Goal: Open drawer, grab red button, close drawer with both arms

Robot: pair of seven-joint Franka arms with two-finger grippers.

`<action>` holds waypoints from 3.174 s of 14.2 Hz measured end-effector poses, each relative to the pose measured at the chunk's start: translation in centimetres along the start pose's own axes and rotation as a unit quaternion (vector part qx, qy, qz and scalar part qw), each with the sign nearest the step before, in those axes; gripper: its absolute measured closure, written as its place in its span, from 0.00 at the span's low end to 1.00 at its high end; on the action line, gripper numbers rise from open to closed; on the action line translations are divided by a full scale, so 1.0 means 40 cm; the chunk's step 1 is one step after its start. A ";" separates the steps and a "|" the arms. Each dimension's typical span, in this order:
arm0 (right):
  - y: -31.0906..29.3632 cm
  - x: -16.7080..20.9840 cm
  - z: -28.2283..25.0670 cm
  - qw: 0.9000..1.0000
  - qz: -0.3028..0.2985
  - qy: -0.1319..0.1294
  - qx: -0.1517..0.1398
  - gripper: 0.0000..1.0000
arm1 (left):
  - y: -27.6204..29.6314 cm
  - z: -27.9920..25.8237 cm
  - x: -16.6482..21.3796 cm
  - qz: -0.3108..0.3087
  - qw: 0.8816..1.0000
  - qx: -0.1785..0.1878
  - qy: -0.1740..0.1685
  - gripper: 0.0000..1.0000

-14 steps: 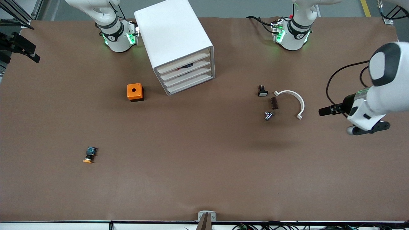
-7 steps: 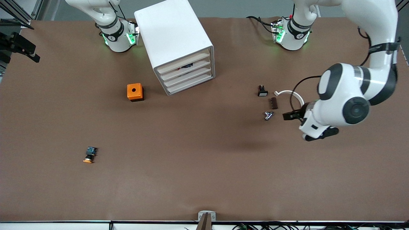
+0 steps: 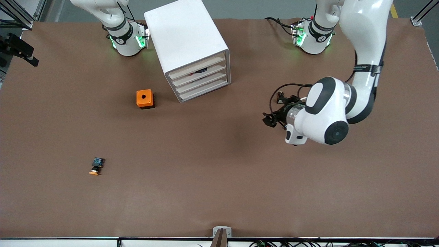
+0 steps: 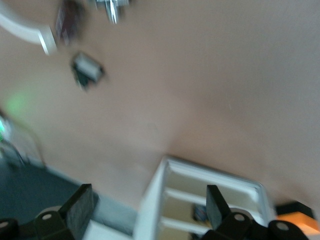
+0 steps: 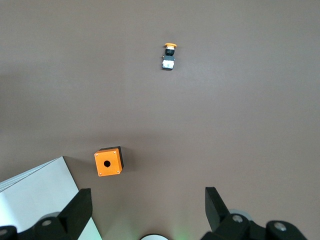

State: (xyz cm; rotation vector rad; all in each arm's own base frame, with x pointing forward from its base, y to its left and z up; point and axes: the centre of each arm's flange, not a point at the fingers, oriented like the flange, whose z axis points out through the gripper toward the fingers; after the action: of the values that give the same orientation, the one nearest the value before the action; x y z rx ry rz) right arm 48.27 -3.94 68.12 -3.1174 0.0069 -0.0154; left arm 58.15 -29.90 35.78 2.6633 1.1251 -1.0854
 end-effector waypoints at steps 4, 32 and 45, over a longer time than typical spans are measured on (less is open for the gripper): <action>0.003 0.055 0.083 1.000 0.001 -0.031 -0.001 0.00 | 0.082 0.128 -0.041 -0.155 0.985 0.026 -0.077 0.00; -0.064 0.221 0.381 0.970 0.220 -0.107 0.005 0.00 | 0.185 0.776 -0.238 -0.465 0.807 0.325 -0.163 0.67; -0.293 0.159 0.344 0.941 0.329 -0.076 -0.007 0.00 | 0.182 0.638 -0.078 -0.508 0.782 0.297 -0.206 0.89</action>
State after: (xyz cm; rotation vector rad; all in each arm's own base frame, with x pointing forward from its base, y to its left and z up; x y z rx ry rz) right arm 54.81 8.07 54.71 -2.9445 1.0329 0.2352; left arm 46.38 -44.82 17.03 1.7295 2.4972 -2.3378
